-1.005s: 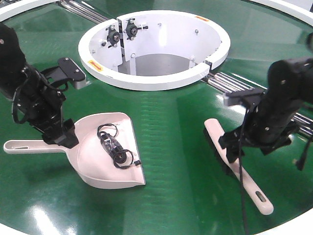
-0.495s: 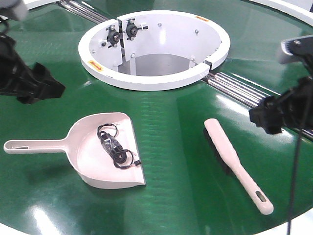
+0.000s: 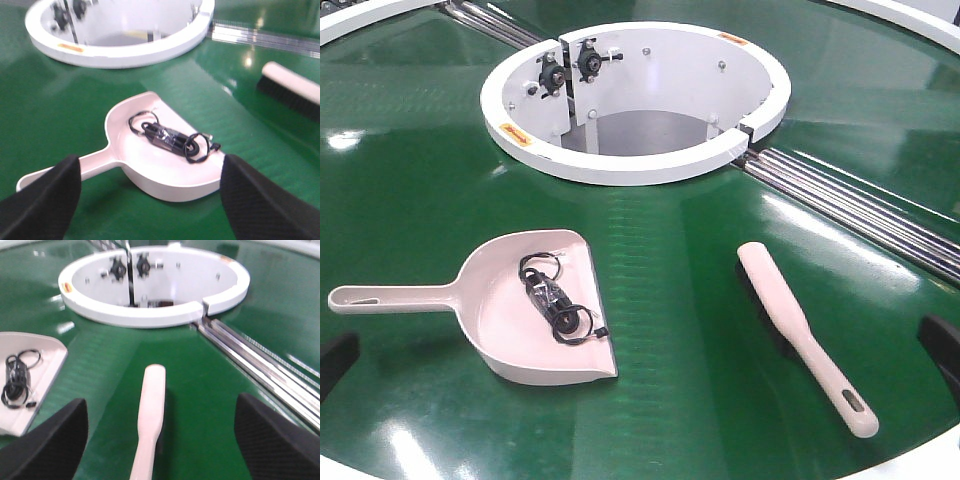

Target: Clean and inspect green conveyor with broom and dustpan

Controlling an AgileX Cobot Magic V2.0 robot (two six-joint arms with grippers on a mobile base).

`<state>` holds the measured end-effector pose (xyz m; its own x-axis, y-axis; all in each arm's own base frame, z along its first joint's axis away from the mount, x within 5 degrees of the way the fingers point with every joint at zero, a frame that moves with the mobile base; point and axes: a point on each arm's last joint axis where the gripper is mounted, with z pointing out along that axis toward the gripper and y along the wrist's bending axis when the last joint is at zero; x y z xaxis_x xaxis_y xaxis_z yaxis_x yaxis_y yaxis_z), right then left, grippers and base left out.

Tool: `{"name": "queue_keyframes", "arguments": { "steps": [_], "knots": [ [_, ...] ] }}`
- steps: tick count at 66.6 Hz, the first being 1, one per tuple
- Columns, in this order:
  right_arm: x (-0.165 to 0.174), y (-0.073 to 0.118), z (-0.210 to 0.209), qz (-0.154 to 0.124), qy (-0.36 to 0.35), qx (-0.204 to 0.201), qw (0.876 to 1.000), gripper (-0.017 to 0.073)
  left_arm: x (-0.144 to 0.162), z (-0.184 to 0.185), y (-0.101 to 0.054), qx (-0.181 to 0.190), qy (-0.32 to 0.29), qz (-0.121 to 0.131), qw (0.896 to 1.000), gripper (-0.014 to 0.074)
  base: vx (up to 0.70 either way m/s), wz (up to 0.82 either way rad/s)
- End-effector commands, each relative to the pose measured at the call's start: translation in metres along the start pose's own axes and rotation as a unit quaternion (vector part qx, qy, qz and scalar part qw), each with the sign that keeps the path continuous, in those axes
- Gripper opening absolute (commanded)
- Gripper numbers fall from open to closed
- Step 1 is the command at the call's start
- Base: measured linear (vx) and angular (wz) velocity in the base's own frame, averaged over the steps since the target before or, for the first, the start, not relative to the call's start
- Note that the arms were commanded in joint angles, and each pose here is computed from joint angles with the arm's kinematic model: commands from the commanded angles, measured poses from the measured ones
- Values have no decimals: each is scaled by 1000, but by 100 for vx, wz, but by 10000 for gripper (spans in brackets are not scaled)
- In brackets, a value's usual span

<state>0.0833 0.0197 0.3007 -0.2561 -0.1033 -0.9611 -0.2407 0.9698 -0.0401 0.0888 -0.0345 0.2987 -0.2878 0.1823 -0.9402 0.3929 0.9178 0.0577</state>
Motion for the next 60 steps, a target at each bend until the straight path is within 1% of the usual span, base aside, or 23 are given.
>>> {"name": "queue_keyframes", "arguments": {
  "steps": [1, 4, 6, 13, 18, 21, 23, 26, 28, 29, 30, 31, 32, 35, 36, 46, 60],
  "knots": [
    [-1, 0, -19, 6, -118, 8, 993, 564, 7, -16, 0, -24, -99, -25, 994, 540, 0, 0],
    [7, 0, -24, 12, -146, 8, 989, 564, 18, -21, -1, -25, -110, -23, 993, 540, 0, 0],
    [14, 1, -26, 14, -152, 7, 988, 564, 22, -24, -2, -26, -118, -22, 992, 540, 0, 0],
    [34, 2, -27, 13, -156, 7, 988, 564, 30, -31, -4, -29, -138, -17, 990, 540, 0, 0],
    [40, 2, -25, 13, -161, 8, 987, 561, 32, -32, -5, -28, -138, -15, 990, 538, 0, 0],
    [41, 2, -24, 12, -164, 9, 986, 543, 32, -32, -5, -27, -136, -15, 990, 522, 0, 0],
    [40, 2, -24, 11, -167, 10, 986, 513, 32, -32, -5, -27, -135, -15, 990, 496, 0, 0],
    [38, 1, -25, 13, -181, 10, 983, 440, 32, -32, -5, -26, -133, -15, 991, 428, 0, 0],
    [37, 1, -26, 15, -190, 11, 982, 365, 33, -32, -5, -26, -133, -15, 991, 355, 0, 0],
    [36, 1, -26, 15, -193, 11, 981, 330, 33, -32, -5, -26, -133, -15, 991, 302, 0, 0],
    [35, 1, -26, 15, -197, 11, 980, 275, 33, -32, -5, -26, -133, -15, 991, 244, 0, 0],
    [35, 1, -26, 15, -200, 12, 980, 237, 33, -32, -5, -26, -133, -15, 991, 204, 0, 0],
    [35, 1, -27, 15, -202, 12, 979, 178, 33, -32, -5, -26, -133, -15, 991, 161, 0, 0],
    [34, 1, -27, 13, -204, 12, 979, 41, 32, -32, -5, -27, -134, -15, 990, -4, 0, 0],
    [34, 1, -27, 13, -204, 12, 979, -15, 32, -32, -5, -27, -135, -13, 990, -8, 0, 0],
    [34, 1, -27, 14, -203, 12, 979, -9, 29, -33, -4, -33, -153, -15, 988, -8, 0, 0],
    [34, 1, -27, 14, -203, 12, 979, -8, 29, -33, -4, -32, -151, -16, 988, -8, 0, 0]
  ]
}}
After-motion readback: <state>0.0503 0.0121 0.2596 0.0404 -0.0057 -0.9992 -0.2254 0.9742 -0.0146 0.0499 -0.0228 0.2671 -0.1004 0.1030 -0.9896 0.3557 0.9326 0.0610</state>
